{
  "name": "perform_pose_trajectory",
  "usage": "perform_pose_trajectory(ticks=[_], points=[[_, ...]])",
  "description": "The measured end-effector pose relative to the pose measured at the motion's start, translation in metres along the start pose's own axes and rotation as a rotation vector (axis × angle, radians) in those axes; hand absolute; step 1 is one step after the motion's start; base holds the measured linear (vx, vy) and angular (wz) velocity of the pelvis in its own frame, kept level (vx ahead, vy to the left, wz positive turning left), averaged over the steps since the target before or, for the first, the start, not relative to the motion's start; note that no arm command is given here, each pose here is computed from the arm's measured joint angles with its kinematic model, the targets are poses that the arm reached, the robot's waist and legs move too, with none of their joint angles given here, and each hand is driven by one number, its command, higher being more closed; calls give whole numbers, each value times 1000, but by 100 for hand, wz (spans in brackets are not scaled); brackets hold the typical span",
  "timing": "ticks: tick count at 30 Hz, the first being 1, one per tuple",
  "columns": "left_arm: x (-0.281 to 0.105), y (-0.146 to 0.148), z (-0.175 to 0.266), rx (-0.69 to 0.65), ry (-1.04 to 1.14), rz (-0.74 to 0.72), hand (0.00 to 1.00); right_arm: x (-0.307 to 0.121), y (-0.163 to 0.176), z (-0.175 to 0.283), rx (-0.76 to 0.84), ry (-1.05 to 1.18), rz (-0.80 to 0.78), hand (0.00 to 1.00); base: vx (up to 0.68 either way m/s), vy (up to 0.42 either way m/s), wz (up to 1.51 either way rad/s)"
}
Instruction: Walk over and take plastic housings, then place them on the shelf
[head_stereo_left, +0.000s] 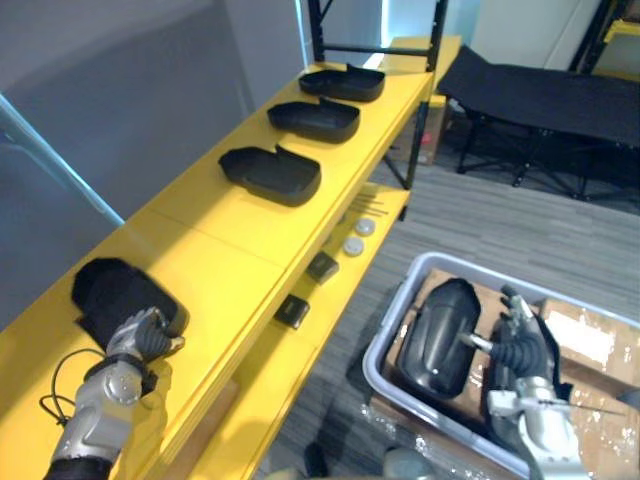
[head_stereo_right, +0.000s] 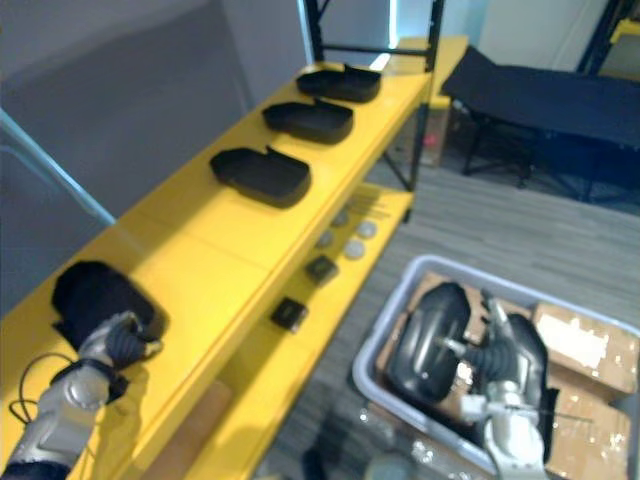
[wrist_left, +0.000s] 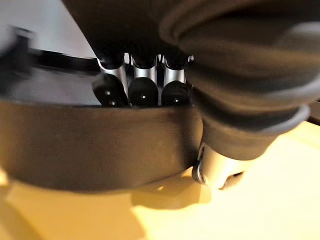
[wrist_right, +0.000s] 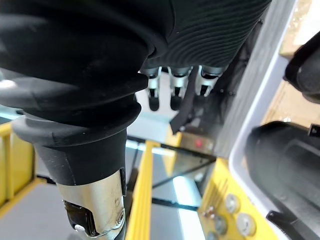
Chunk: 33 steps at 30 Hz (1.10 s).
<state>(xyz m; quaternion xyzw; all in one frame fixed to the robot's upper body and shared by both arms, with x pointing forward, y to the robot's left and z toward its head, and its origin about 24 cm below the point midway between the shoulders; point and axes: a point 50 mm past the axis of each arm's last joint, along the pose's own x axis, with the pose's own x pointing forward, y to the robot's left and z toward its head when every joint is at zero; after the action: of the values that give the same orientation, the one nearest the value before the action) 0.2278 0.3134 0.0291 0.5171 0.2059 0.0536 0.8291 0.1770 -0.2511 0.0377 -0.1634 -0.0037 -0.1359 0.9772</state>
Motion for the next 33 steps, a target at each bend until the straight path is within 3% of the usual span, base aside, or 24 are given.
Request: perform_pose_trajectory(ticks=[5,13,24,33], points=[[4,-2,1,-67,46,45,100,-2,7,-1,22,6,11,0,0,0,0],[8,0,5,-66,21,94,100,-4,12,-4,41,10,-2,0,0,0,0],[8,-6,29,34,-192,73,100,-8,15,-13,54,55,-9,0,0,0,-2],[5,22,51,110,-377,141,100,-17,15,-20,46,91,5,0,0,0,0]])
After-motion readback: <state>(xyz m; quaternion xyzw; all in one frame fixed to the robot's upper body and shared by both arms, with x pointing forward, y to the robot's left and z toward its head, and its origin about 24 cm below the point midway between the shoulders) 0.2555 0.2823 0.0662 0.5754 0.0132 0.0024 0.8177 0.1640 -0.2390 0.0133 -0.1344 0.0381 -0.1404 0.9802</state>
